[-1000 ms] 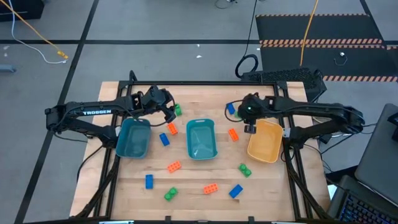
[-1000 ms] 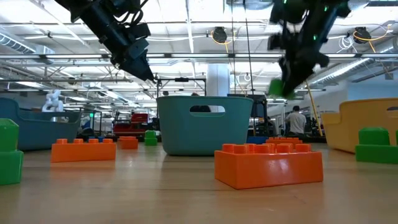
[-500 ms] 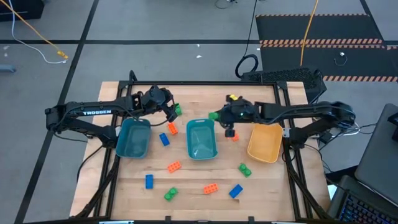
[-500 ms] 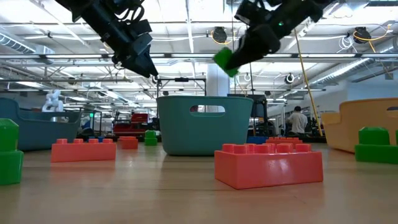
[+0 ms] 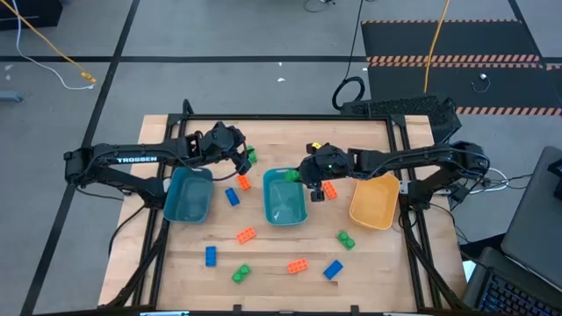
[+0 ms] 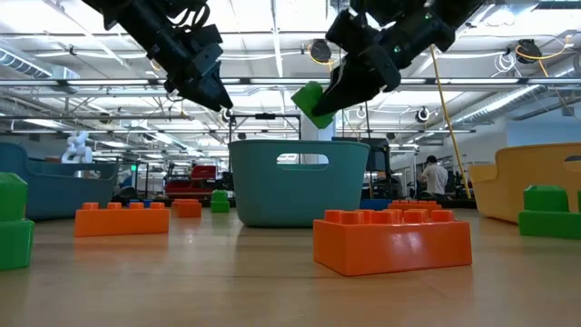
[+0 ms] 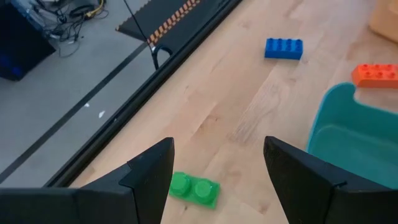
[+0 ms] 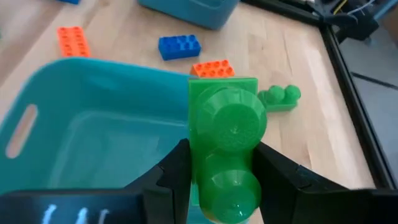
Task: Sort & place blocks by color
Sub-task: Put the green game piece into the light blue bin, then put the blue game piece into the yellow bin
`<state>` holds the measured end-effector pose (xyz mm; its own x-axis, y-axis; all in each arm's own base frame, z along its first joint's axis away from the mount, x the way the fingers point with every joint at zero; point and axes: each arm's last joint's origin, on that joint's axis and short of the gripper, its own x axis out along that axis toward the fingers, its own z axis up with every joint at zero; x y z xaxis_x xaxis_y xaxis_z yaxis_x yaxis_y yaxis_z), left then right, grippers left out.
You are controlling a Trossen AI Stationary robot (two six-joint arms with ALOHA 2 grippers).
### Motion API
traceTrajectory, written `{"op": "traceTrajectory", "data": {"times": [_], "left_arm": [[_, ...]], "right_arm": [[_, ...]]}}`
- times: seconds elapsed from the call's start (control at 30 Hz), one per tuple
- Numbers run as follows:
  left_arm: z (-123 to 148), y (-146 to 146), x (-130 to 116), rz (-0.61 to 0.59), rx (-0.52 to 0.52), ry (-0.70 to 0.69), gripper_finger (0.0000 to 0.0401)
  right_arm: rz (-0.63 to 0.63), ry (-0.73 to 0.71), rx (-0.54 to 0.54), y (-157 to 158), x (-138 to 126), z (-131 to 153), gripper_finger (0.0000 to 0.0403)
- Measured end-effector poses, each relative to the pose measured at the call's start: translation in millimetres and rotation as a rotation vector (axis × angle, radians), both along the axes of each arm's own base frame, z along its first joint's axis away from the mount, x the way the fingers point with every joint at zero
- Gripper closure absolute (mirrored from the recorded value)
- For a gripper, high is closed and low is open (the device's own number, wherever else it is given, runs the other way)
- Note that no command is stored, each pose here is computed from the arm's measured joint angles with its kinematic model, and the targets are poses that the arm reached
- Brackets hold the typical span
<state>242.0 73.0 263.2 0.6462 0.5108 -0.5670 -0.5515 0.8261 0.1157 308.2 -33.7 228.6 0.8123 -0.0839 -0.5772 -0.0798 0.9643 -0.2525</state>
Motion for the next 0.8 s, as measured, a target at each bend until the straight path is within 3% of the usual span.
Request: {"op": "traceTrajectory", "data": {"times": [0.3, 0.57, 0.67, 0.8], "left_arm": [[1.4, 1.7, 1.7, 0.044, 0.023, -0.024, 0.0150], [2.8, 3.2, 4.1, 0.046, 0.049, -0.041, 0.0151], [2.8, 3.2, 4.1, 0.046, 0.049, -0.041, 0.0150], [2.8, 3.2, 4.1, 0.046, 0.049, -0.041, 0.0151]], "right_arm": [[-0.038, 0.006, 0.059, -0.6, 6.2, -9.7, 0.0278], [-0.070, -0.012, 0.100, -0.8, 7.9, -9.7, 0.0105], [-0.071, -0.013, 0.100, -0.9, 8.1, -9.8, 0.0072], [-0.146, -0.020, 0.032, -4.1, 8.1, -8.9, 0.0062]]}}
